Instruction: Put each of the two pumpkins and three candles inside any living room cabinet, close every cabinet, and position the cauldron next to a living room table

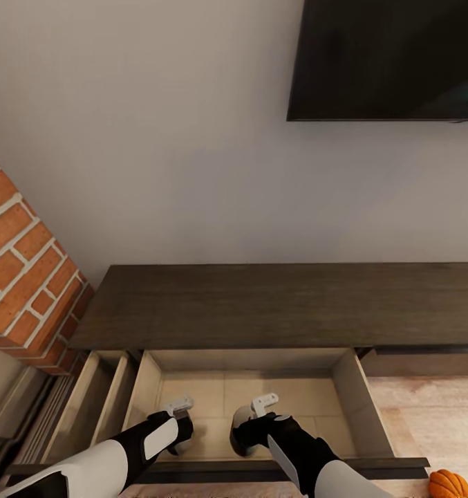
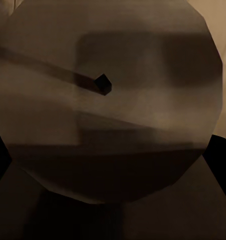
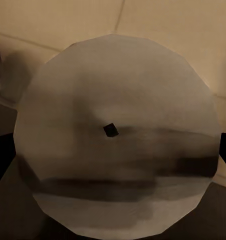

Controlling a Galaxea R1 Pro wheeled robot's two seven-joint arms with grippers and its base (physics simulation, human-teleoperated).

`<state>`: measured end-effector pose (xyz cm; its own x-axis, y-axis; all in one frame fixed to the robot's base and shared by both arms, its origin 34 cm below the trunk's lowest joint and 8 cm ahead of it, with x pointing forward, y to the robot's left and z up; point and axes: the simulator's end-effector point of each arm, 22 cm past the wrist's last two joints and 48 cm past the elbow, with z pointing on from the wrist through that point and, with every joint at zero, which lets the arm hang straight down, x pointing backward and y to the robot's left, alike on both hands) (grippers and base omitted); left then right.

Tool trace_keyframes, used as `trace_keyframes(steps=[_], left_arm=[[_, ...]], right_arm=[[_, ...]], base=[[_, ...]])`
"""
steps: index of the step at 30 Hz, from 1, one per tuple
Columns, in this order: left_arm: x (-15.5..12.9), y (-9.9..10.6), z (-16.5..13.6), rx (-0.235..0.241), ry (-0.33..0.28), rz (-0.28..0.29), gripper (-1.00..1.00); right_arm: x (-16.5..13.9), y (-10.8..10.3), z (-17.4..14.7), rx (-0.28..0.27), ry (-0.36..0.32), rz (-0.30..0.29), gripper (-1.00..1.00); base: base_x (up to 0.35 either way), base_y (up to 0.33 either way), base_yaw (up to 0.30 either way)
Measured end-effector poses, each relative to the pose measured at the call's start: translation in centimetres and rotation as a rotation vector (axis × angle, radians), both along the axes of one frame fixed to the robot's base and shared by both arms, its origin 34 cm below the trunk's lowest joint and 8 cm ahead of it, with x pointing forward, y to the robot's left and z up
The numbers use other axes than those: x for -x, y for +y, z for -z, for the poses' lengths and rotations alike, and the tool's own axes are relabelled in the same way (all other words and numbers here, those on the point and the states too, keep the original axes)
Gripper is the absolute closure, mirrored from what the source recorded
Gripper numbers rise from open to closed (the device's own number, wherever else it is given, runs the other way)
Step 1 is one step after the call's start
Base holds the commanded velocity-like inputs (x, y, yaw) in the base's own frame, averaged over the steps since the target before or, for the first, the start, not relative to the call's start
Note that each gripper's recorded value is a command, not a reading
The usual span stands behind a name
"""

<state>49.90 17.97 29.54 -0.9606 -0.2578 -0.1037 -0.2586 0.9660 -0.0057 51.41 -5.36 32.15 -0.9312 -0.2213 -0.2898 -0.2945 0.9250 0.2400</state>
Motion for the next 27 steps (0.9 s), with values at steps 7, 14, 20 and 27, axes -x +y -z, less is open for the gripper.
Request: trace_keyframes(steps=[7, 14, 20, 27], left_arm=[[0.4, 0.0, 0.4, 0.000, 0.011, 0.000, 1.00], [0.8, -0.1, 0.8, 0.002, 0.022, 0.000, 1.00], [1.2, -0.2, 1.2, 0.003, 0.031, 0.001, 1.00], [1.5, -0.2, 1.5, 0.000, 0.038, 0.009, 1.00]], right_arm=[[0.3, -0.2, 0.5, 0.003, 0.004, 0.000, 1.00], [-1.1, 0.1, 0.4, -0.012, -0.070, 0.006, 1.00], [-0.1, -0.6, 1.3, 0.016, -0.054, 0.017, 1.00], [1.1, -1.1, 2.2, 0.030, -0.026, 0.019, 1.00]], base=[[0.000, 0.000, 0.000], [0.000, 0.000, 0.000], [0.000, 0.000, 0.000], [0.000, 0.000, 0.000]])
